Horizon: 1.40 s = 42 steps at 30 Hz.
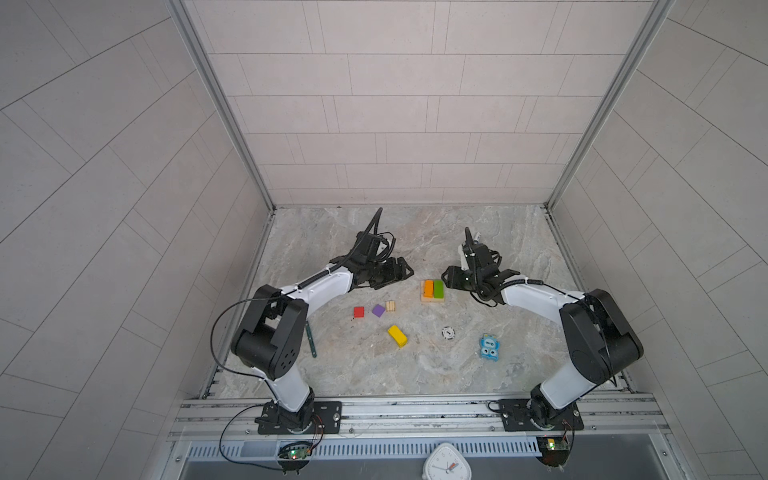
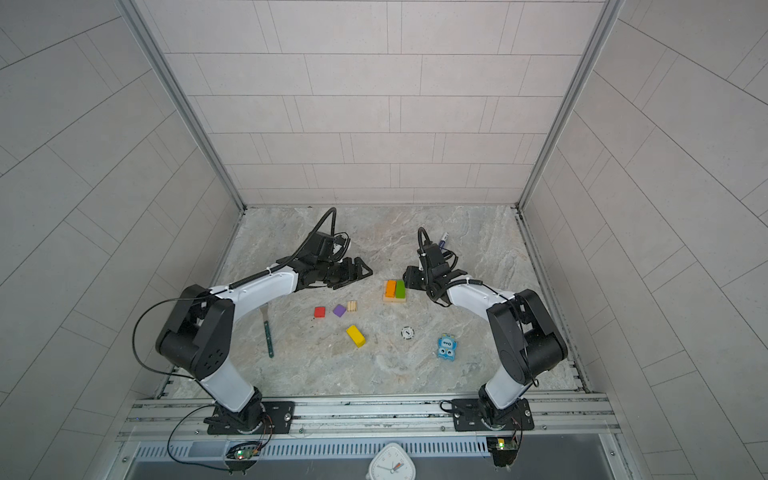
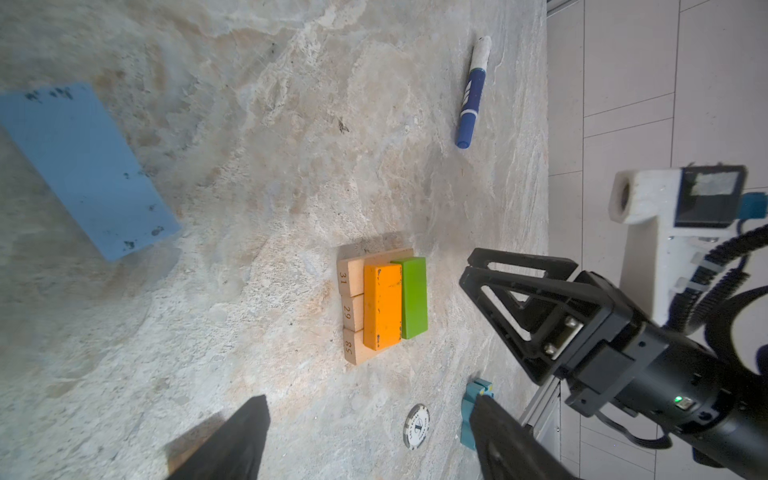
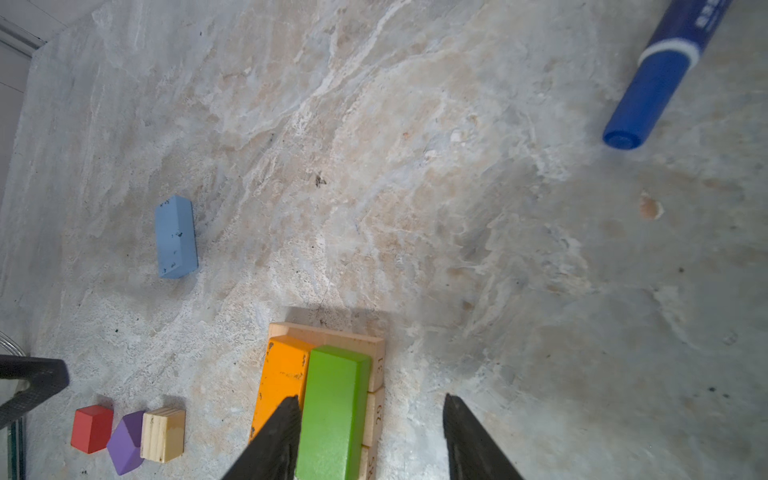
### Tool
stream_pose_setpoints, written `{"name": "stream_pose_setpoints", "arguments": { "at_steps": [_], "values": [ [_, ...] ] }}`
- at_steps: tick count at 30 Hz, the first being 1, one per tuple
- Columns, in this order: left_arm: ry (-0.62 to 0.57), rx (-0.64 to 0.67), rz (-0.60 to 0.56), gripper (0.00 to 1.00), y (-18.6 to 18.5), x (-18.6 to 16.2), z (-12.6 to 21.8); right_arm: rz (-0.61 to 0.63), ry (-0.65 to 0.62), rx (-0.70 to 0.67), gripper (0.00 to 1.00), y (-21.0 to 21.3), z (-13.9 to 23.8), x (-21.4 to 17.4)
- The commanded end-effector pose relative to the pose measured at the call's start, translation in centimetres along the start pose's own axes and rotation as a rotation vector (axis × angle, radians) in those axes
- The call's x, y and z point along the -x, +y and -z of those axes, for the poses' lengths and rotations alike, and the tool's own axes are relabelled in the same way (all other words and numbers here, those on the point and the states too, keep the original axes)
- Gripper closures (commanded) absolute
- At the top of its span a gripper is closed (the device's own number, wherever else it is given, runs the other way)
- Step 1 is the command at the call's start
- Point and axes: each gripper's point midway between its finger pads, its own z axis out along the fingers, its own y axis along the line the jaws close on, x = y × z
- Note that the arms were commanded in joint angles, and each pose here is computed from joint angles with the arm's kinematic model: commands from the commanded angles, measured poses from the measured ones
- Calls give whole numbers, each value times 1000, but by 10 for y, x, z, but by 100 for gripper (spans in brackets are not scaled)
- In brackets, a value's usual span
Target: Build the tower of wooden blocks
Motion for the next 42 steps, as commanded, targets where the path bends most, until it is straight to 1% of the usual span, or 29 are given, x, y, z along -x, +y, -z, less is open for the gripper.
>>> {"name": "stream_pose_setpoints", "arguments": {
  "at_steps": [1,4,7,9,11,14,18,23,28,31,36,42],
  "values": [
    [-7,-4,-26,17,-2,4,-8,14,7,50,44,1,0,1],
    [-4,5,-32,17,-1,5,-13,18,5,31,43,-6,-2,1],
    [5,63,-41,17,7,3,-15,44,1,-26,43,-16,-1,0],
    [3,82,-53,17,10,4,-17,51,1,-39,43,-19,0,-1],
    [8,80,-54,17,11,3,-20,57,3,-26,43,-18,-1,-2],
    [11,57,-49,18,11,2,-27,50,5,30,42,-10,-3,-4],
    [19,77,-59,18,14,-1,-30,43,8,38,42,-9,-5,-7],
    [25,176,-92,18,28,-3,-29,68,21,-58,42,-26,0,-11],
    [40,221,-108,18,33,-7,-35,86,31,-140,42,-41,6,-14],
    [55,227,-114,18,33,-10,-41,92,31,-149,41,-42,5,-14],
    [67,232,-118,18,33,-13,-47,139,50,-192,39,-39,3,-13],
    [75,251,-118,18,36,-14,-51,156,70,-186,39,-36,-5,-14]
  ]
}}
